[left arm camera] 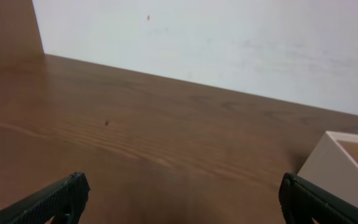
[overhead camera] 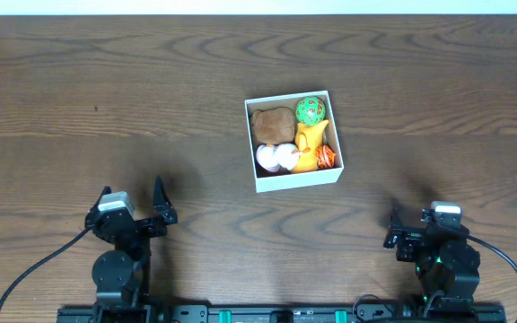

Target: Pack container

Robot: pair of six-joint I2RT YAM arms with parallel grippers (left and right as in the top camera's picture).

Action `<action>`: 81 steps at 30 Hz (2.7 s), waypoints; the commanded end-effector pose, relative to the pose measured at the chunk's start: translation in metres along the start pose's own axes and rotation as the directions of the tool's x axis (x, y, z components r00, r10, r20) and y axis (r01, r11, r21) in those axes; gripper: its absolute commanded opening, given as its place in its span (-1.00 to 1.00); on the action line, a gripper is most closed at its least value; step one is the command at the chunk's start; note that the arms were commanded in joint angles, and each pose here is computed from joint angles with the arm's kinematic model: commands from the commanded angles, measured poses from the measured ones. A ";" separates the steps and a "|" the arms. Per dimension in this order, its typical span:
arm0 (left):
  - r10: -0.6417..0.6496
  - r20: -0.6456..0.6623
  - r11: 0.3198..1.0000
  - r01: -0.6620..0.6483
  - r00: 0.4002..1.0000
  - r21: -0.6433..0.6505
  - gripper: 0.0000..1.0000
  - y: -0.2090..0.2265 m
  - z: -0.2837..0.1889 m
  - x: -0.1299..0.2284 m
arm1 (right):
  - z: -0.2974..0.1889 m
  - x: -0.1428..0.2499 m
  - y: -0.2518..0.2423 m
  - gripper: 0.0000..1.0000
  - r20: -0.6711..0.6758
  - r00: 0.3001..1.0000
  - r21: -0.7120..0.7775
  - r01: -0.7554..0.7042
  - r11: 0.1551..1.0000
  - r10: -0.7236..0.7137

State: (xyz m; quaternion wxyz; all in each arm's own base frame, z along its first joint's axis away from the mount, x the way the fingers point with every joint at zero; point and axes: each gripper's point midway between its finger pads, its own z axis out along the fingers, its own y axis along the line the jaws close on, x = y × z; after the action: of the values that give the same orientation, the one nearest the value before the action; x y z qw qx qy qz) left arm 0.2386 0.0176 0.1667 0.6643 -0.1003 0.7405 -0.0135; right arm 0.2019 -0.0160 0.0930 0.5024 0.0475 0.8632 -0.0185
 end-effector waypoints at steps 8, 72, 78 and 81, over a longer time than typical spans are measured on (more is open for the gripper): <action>0.001 -0.045 1.000 -0.001 0.999 -0.021 0.96 0.006 0.006 0.027 | 0.002 0.003 -0.003 0.98 0.000 1.000 0.015 -0.017 1.000 0.017; 0.001 -0.047 1.000 -0.002 0.999 -0.022 0.96 0.007 0.006 0.028 | 0.002 0.003 -0.003 0.98 0.000 1.000 0.015 -0.017 1.000 0.017; 0.001 -0.047 1.000 -0.002 0.999 -0.022 0.96 0.007 0.006 0.028 | 0.002 0.003 -0.003 0.99 0.000 1.000 0.015 -0.018 1.000 0.018; 0.001 -0.047 1.000 -0.002 0.999 -0.022 0.96 0.007 0.006 0.028 | 0.002 0.003 -0.003 0.98 0.000 1.000 0.015 -0.017 1.000 0.017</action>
State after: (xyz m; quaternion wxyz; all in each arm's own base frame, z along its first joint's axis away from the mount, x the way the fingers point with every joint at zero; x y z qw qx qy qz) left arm 0.2407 0.0175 0.1547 0.6590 -0.1003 0.7453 -0.0126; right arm 0.2020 -0.0160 0.0931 0.5025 0.0475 0.8631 -0.0185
